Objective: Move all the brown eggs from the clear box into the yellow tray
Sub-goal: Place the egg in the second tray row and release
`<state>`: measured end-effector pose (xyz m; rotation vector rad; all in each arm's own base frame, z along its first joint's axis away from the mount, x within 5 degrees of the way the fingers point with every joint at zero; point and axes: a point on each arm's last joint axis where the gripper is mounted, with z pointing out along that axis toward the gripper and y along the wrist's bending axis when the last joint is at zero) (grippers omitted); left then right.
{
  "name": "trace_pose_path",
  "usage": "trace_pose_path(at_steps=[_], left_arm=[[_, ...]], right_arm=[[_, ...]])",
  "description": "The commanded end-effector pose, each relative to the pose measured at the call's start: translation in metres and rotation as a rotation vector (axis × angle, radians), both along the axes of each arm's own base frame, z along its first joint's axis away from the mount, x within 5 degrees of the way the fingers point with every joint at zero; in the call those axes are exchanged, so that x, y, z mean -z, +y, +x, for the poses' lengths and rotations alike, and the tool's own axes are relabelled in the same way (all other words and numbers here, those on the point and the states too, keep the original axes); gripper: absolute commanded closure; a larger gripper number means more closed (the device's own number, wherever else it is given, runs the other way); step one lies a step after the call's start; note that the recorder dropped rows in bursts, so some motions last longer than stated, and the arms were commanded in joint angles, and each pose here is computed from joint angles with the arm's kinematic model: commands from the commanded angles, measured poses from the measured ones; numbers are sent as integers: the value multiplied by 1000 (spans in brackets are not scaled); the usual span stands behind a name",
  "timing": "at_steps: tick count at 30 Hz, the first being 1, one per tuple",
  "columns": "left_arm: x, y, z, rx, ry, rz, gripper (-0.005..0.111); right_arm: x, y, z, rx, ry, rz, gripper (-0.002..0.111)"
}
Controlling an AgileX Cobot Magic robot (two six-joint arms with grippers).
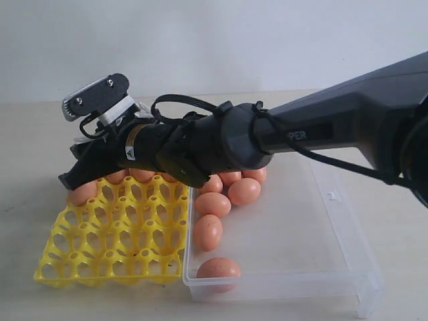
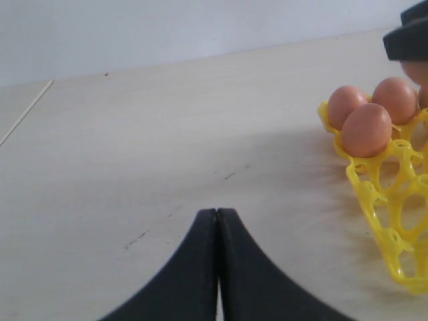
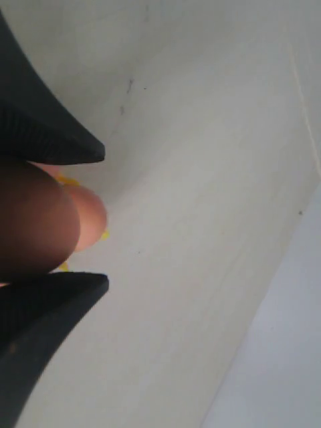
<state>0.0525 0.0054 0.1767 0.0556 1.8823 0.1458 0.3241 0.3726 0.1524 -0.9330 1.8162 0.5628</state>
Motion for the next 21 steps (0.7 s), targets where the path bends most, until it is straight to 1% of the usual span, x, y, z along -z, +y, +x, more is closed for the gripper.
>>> trace_pose_path(at_steps=[1,8,10,13,15,20,21], left_arm=[[-2,0,0,6,-19,-6,107],[-2,0,0,6,-19,-6,107],[-2,0,0,6,-19,-6,107],[-2,0,0,6,-19,-6,107],[-2,0,0,6,-19,-6,107],[-2,0,0,6,-19,-6,107],[-2,0,0,6,-19,-6,107]], right_arm=[[8,2,1,-1,10,-21,108],[13,2,1,-4,11,-14,108],[15,4,2,-12,0,7,105],[17,5,2,-7,11,37,96],[18,5,2,-6,14,33,87],[21,4,2,1,30,7,48],[19,2,1,8,39,-11,47]])
